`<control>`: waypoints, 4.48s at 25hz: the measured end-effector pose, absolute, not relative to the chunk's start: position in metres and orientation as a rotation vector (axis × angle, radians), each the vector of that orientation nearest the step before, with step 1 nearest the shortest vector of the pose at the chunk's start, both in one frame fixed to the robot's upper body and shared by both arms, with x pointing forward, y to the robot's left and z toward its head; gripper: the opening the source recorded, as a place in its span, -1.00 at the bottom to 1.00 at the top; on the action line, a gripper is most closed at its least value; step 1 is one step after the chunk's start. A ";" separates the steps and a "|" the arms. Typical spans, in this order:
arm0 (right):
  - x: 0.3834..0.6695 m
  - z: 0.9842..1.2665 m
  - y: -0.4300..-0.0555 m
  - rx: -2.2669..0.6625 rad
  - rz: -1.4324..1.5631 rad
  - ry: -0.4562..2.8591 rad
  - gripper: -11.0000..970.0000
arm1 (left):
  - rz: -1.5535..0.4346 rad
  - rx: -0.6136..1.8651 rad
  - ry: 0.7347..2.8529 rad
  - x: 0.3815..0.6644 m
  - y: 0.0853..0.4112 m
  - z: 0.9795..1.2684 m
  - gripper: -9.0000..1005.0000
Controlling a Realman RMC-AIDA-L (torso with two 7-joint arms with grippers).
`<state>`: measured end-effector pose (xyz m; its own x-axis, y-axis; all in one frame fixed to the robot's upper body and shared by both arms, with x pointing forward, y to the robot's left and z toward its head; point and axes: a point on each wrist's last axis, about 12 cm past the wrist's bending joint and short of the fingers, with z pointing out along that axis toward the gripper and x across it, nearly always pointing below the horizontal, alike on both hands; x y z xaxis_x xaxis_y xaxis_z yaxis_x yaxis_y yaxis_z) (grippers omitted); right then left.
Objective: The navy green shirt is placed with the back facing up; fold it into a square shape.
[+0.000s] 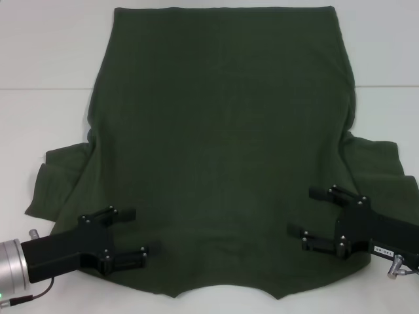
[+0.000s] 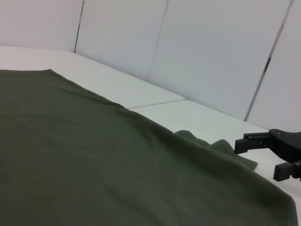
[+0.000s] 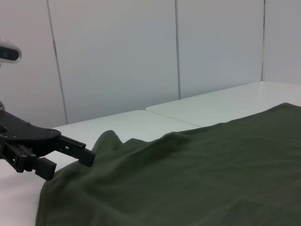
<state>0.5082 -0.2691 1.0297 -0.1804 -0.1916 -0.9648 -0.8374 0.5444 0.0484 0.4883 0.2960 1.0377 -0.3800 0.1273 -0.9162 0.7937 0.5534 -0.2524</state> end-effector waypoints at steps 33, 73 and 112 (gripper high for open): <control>0.513 1.027 -0.259 -0.901 0.747 1.700 0.91 | -0.625 0.187 2.117 0.556 0.381 1.084 0.79; 0.516 1.027 -0.258 -0.911 0.744 1.705 0.91 | -0.514 0.290 2.247 0.557 0.357 1.052 0.67; 0.516 1.027 -0.257 -0.912 0.744 1.707 0.91 | -0.421 0.284 2.216 0.558 0.378 1.070 -0.95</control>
<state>0.5162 -0.2567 1.0269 -0.1951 -0.2223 -0.9552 -0.8508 0.5229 0.0521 0.5582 0.3776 1.0697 -0.6205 0.0592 -0.7820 0.3416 0.9179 -0.2016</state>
